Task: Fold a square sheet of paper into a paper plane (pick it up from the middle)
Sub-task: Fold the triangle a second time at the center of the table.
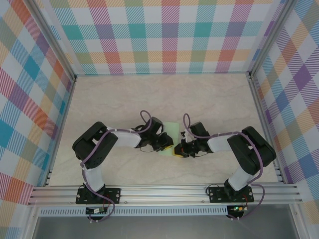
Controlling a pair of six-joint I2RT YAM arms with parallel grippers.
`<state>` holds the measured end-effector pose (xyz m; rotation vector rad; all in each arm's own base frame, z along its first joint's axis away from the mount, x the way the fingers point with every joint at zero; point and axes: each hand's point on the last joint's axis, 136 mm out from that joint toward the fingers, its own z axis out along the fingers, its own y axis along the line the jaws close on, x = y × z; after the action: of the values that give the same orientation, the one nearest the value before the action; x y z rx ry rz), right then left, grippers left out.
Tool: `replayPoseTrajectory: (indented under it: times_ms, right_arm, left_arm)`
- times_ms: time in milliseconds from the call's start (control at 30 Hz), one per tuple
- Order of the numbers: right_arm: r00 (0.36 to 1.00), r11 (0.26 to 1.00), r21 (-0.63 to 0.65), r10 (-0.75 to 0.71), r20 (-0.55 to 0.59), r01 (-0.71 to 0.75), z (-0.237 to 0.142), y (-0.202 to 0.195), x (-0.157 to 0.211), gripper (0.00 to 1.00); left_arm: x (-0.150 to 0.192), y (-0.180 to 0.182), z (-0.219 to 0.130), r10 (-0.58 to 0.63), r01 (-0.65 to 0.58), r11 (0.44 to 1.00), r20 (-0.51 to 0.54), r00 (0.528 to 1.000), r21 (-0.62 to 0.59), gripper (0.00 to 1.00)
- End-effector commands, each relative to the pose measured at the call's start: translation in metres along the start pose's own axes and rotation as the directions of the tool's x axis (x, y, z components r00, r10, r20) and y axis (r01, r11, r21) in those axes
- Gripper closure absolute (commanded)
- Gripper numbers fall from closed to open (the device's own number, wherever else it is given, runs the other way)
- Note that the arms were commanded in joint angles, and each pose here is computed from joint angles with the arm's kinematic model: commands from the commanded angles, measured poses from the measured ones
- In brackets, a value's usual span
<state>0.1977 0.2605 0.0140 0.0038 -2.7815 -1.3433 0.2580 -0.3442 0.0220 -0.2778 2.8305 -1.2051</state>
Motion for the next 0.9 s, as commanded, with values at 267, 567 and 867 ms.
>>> replayPoseTrajectory:
  times_ms: [267, 567, 867]
  right_arm:
    - [0.991, 0.972, 0.199, 0.134, -0.010, -0.129, 0.005, -0.052, 0.016, 1.00]
    - [0.991, 0.972, 0.195, 0.135, -0.016, -0.129, 0.005, -0.051, 0.017, 1.00]
    - [0.990, 0.972, 0.195, 0.136, -0.023, -0.129, 0.005, -0.052, 0.017, 1.00]
  left_arm:
    - [-0.026, 0.049, -0.021, -0.023, 0.052, 0.981, 0.155, 0.988, -0.187, 0.83]
    - [-0.041, 0.056, -0.022, -0.053, 0.087, 0.981, 0.188, 0.981, -0.175, 0.84]
    - [-0.058, 0.057, -0.025, -0.078, 0.114, 0.980, 0.210, 0.974, -0.165, 0.83]
